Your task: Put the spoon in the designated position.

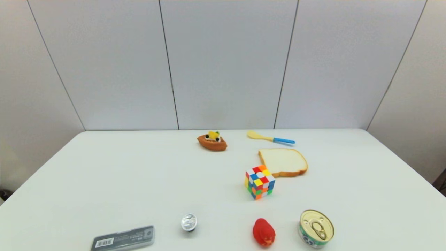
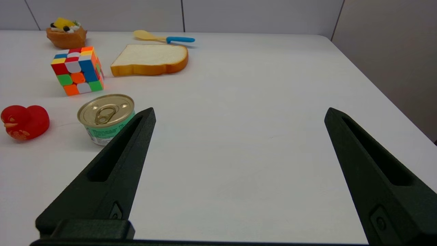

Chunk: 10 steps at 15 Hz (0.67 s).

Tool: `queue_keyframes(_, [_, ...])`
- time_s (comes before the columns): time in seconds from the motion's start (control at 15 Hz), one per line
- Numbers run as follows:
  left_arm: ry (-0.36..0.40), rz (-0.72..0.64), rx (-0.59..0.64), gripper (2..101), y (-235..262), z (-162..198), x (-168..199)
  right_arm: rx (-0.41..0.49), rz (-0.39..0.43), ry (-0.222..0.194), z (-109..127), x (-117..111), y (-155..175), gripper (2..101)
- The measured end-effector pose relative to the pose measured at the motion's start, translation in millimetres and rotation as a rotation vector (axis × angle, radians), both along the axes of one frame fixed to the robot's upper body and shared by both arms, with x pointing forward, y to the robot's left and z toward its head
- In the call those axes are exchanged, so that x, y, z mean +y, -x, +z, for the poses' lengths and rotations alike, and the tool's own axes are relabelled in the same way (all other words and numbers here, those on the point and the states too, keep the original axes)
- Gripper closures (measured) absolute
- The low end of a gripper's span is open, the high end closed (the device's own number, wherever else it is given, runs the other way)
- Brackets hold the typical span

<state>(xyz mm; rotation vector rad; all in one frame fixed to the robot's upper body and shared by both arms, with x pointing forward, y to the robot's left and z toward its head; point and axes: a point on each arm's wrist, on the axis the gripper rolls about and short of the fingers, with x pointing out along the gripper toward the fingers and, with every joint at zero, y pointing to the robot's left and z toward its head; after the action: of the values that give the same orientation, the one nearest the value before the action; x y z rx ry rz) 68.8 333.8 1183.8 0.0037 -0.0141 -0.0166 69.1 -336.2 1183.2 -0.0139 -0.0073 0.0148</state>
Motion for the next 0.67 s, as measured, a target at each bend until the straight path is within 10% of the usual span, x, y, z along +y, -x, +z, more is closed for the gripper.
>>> queue_keyframes(0.67, [0.0, 0.0, 0.0, 5.4, 0.0, 0.2, 0.0, -0.002, -0.015, -0.01, 0.2, -0.3, 0.0, 4.3])
